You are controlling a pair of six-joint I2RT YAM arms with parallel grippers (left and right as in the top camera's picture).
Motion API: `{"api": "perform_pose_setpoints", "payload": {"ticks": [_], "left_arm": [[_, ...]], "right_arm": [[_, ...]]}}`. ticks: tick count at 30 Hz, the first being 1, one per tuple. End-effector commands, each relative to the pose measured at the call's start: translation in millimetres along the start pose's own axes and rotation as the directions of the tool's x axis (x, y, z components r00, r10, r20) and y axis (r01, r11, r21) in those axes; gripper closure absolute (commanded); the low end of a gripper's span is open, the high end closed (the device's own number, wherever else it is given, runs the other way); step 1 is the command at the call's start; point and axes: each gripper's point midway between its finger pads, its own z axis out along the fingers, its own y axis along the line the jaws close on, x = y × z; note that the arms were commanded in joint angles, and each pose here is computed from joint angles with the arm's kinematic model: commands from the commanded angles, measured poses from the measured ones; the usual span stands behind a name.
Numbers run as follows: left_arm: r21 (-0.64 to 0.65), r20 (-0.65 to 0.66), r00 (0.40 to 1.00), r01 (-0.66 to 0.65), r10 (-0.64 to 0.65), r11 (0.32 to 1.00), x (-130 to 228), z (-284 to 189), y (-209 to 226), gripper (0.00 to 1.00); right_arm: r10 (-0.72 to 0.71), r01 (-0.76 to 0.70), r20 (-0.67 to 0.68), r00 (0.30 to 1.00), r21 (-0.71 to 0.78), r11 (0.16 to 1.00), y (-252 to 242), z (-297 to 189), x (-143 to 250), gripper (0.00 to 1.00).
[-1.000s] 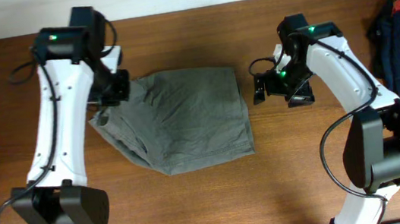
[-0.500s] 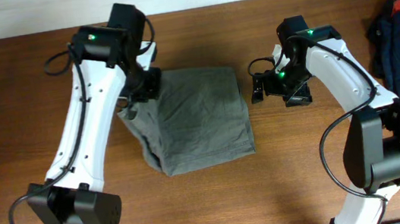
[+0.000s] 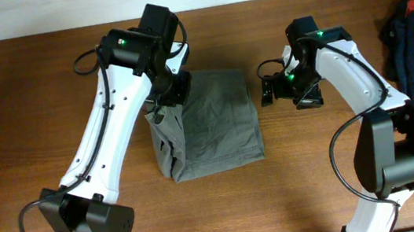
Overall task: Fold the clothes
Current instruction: 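Lift the left end and fold it rightward over the trousers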
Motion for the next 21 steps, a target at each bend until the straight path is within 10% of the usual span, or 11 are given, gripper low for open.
{"api": "perform_pose_setpoints", "payload": {"ticks": [1,21], "left_arm": [[0.035,0.019,0.999,0.035,-0.036,0.999,-6,-1,-13,0.99],[0.063,0.0,1.0,-0.008,0.008,0.998,-19,38,-52,0.99]], "right_arm": [[0.009,-0.008,-0.031,0.999,0.02,1.0,-6,14,2,0.01],[0.009,-0.008,-0.012,1.0,0.089,0.996,-18,17,-3,0.01]]}}
